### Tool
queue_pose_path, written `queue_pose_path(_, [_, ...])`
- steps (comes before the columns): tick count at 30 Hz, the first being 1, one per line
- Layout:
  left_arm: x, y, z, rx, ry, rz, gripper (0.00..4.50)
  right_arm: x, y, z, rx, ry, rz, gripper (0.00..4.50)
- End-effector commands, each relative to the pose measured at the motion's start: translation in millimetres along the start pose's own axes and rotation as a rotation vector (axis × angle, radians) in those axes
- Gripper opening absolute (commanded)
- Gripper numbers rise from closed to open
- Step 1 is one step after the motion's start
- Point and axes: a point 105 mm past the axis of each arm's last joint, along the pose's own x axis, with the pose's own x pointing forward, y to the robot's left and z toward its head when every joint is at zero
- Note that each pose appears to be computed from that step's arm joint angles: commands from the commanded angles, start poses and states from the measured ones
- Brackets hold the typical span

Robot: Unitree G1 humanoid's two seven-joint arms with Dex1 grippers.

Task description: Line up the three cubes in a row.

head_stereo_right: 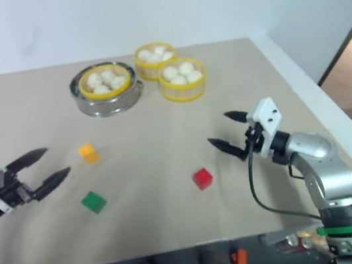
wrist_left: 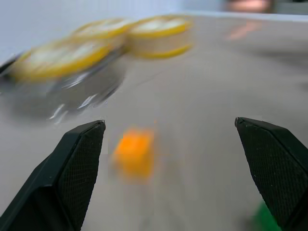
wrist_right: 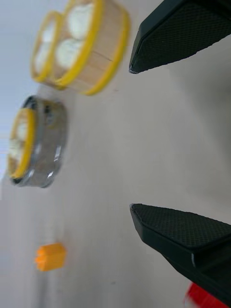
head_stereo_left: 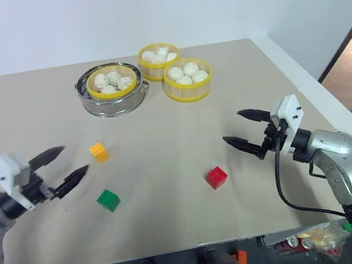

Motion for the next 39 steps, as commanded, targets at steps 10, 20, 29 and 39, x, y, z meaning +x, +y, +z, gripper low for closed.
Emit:
queue_pose_path(10, [63,-73,-14,-0.034,0.031,-0.440,4.48,7,74,-9,-0.004,0.127,0.116,4.50])
queue_pose_path(20, [73,-76,-13,-0.011,0.015,-0.481,4.48,10,75,-23,0.065,0.196,0.001,4.50])
queue_pose_path(29, [72,-75,-15,-0.003,0.030,-0.486,4.48,11,87,-37,0.130,0.245,0.013,4.50])
queue_pose_path(39, [70,-77,-21,0.008,0.051,-0.491,4.50,13,83,-48,0.202,0.281,-0.043,2.30])
